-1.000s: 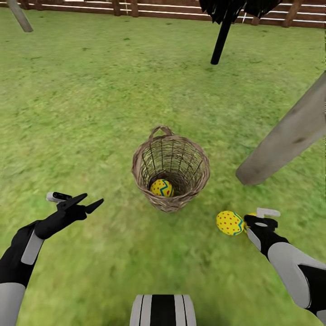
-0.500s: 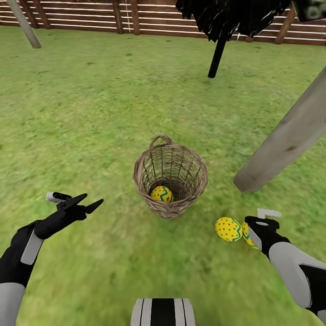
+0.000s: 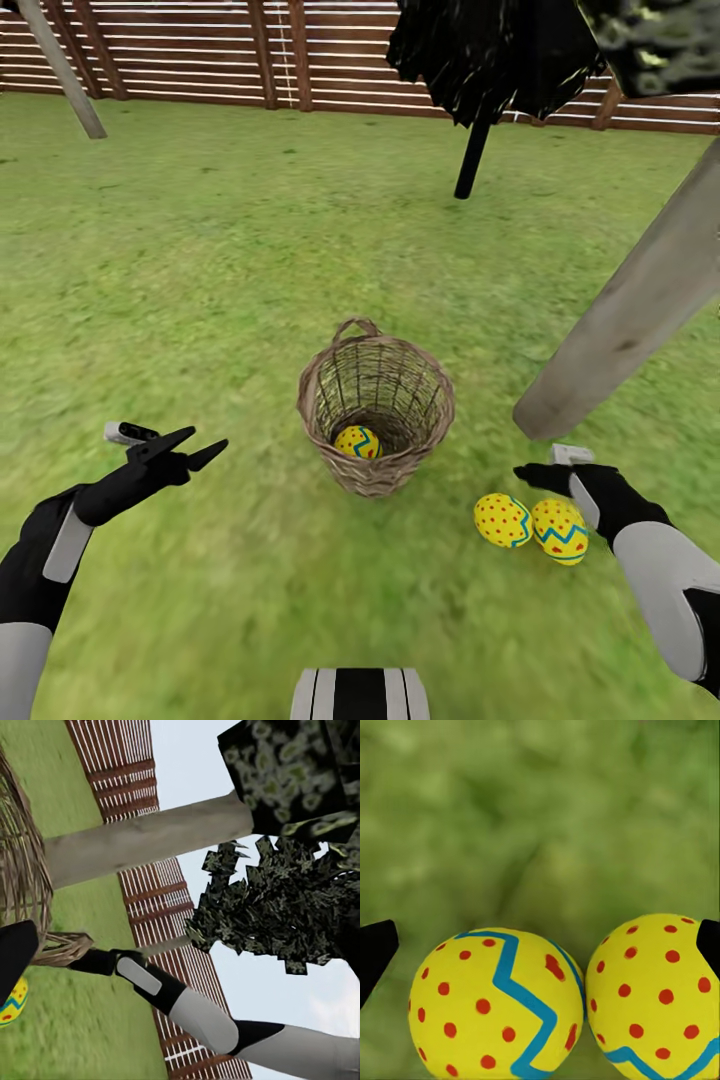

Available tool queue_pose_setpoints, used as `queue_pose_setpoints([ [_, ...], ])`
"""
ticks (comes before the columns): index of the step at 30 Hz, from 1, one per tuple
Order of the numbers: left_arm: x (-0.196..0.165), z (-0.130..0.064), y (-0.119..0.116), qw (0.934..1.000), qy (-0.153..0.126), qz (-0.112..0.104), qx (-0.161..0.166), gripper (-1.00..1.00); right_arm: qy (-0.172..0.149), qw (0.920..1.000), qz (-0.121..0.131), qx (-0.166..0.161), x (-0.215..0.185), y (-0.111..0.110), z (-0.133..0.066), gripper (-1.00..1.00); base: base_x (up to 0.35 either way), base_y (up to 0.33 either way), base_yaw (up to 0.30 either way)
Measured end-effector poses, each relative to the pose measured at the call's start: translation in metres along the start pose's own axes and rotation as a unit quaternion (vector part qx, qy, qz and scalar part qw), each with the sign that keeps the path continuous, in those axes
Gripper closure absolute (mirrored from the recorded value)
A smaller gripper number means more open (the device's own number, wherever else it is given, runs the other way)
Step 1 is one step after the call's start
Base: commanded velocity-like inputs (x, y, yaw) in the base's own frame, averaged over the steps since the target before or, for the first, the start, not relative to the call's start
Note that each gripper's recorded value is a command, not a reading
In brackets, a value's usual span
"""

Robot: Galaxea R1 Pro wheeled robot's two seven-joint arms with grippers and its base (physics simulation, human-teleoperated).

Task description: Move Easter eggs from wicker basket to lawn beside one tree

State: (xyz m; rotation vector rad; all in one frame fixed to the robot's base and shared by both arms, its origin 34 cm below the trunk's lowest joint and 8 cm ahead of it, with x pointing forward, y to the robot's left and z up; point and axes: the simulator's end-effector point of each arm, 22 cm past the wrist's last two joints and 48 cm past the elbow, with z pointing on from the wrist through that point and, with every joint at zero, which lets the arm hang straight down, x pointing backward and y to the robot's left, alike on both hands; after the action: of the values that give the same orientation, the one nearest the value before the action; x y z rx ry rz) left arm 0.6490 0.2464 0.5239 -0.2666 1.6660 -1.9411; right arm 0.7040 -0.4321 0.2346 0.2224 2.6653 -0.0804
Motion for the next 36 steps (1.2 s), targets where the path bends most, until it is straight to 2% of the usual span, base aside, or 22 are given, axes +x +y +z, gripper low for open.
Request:
queue_pose_setpoints([
  [2,-0.001,0.001,-0.002,1.0000,0.000,0.003,-0.004,-1.00,-0.002,0.9995,0.006,-0.031,-0.005,0.008,-0.006,-1.00,0.000,0.000,0.000],
  [5,-0.002,0.002,-0.008,1.0000,0.000,0.008,-0.003,-1.00,0.018,0.9971,0.017,-0.072,-0.003,0.007,-0.018,-1.00,-0.087,0.000,0.000],
  [10,-0.004,0.004,-0.018,0.9999,0.000,0.015,0.001,-1.00,0.028,0.9860,0.029,-0.162,-0.009,0.026,-0.042,-1.00,-0.290,0.000,0.000],
  [14,-0.005,0.005,-0.026,0.9998,0.000,0.020,0.004,-1.00,0.048,0.9680,0.048,-0.242,-0.009,0.049,-0.068,-1.00,-0.332,0.000,0.000],
  [17,-0.006,0.007,-0.033,0.9997,0.000,0.025,0.007,-1.00,0.042,0.9537,0.055,-0.293,-0.019,0.055,-0.090,-1.00,-0.229,0.000,0.000],
  [19,-0.007,0.008,-0.035,0.9996,0.000,0.028,0.003,-1.00,0.033,0.9369,0.060,-0.343,-0.027,0.060,-0.112,-1.00,-0.067,0.000,0.000],
  [20,-0.007,0.008,-0.036,0.9995,0.000,0.030,0.001,-1.00,0.028,0.9237,0.062,-0.377,-0.032,0.067,-0.127,-1.00,-0.029,0.000,0.000],
  [23,-0.009,0.008,-0.043,0.9993,0.000,0.036,0.001,-1.00,0.018,0.8947,0.063,-0.442,-0.041,0.084,-0.157,-1.00,-0.013,0.000,0.000],
  [25,-0.010,0.009,-0.047,0.9992,0.000,0.040,0.003,-1.00,0.013,0.8822,0.063,-0.466,-0.045,0.092,-0.170,-1.00,-0.004,0.000,0.000],
  [28,-0.011,0.011,-0.056,0.9989,0.001,0.047,0.007,-1.00,0.013,0.8688,0.067,-0.490,-0.049,0.099,-0.186,-1.00,-0.001,0.000,0.000],
  [29,-0.011,0.011,-0.059,0.9988,0.001,0.049,0.008,-1.00,0.017,0.8608,0.073,-0.503,-0.050,0.102,-0.194,-1.00,0.000,0.000,0.000],
  [30,-0.012,0.011,-0.061,0.9987,0.001,0.051,0.009,-1.00,0.022,0.8460,0.085,-0.526,-0.052,0.108,-0.206,-1.00,0.000,0.000,0.000],
  [31,-0.012,0.011,-0.064,0.9986,0.001,0.052,0.010,-1.00,0.024,0.8358,0.091,-0.541,-0.055,0.111,-0.215,-1.00,0.000,0.000,0.000],
  [33,-0.012,0.012,-0.068,0.9984,0.001,0.055,0.012,-1.00,0.023,0.8210,0.097,-0.562,-0.059,0.115,-0.229,-1.00,0.000,0.000,0.000],
  [36,-0.013,0.013,-0.076,0.9980,0.002,0.062,0.016,-1.00,-0.003,0.7960,0.121,-0.593,-0.078,0.118,-0.251,-1.00,0.000,0.000,0.000],
])
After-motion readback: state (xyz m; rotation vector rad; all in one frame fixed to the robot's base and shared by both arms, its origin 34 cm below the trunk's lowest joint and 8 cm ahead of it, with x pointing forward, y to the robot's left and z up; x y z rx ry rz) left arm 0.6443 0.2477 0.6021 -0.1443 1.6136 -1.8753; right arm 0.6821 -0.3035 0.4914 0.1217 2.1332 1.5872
